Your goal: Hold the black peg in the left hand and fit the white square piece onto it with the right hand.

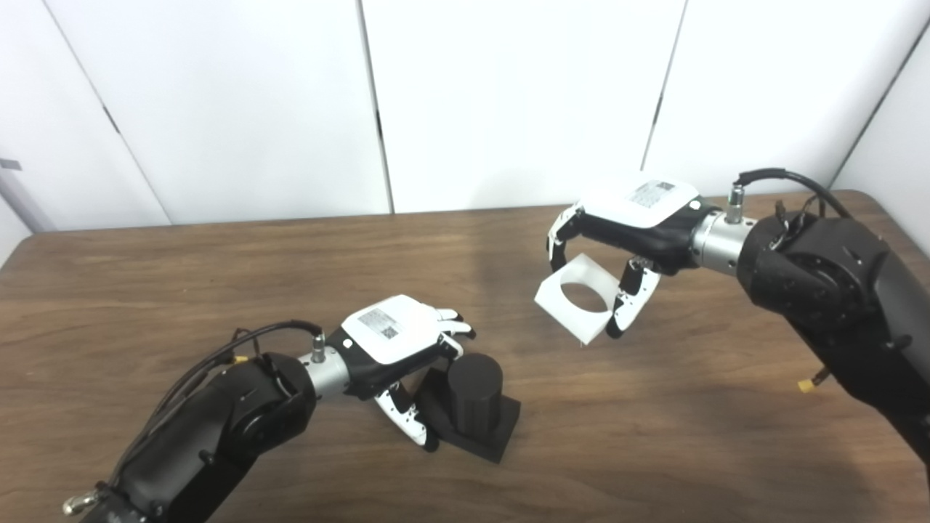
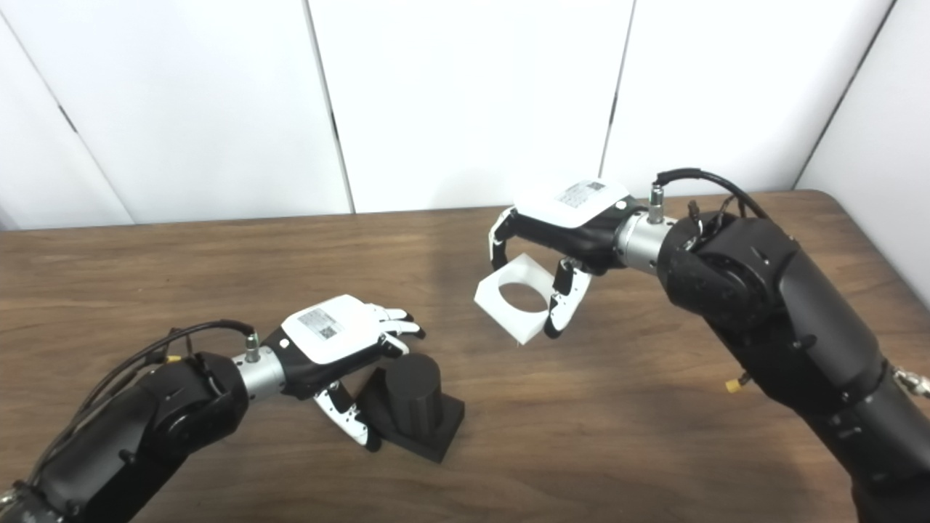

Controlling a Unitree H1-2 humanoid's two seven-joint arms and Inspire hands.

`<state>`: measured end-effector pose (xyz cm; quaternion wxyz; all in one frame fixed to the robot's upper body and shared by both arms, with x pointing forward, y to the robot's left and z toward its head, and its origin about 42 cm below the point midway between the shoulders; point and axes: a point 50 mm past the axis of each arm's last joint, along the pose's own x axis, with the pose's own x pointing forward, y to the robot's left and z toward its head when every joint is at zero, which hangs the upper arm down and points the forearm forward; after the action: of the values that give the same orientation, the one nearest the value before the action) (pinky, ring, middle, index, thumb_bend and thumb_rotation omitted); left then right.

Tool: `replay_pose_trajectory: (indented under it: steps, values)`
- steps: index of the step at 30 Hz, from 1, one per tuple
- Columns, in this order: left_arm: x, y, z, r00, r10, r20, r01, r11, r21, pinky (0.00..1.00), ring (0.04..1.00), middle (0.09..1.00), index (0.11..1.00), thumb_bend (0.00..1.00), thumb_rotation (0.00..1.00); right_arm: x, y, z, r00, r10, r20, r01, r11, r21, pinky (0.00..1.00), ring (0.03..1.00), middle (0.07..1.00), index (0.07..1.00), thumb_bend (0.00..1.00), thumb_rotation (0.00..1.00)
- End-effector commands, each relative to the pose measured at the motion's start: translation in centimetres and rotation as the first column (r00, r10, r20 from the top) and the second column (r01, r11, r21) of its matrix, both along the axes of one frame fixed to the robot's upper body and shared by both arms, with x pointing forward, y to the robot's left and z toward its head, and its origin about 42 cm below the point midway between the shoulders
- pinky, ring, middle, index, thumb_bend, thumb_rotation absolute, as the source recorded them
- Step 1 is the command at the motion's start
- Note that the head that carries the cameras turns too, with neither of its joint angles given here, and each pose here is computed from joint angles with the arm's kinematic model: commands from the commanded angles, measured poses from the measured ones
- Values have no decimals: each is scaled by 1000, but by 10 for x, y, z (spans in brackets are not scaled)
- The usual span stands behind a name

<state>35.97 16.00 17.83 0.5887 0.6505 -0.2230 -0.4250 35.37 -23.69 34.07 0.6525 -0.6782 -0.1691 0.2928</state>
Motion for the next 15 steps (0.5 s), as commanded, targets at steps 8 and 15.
replay_pose_trajectory:
  steps: [8, 15]
  values:
    - [-15, -1, -40, 995, 11, -104, 8, 984, 181, 893, 938, 909, 492, 524, 72, -15, 22, 43, 992, 106, 68, -110, 992, 61, 649, 769, 743, 477, 523, 130]
    - [-15, -3, -40, 994, 14, -105, 5, 985, 175, 890, 936, 906, 492, 524, 71, -21, 38, 44, 985, 164, 51, -167, 983, 70, 666, 764, 745, 477, 523, 132]
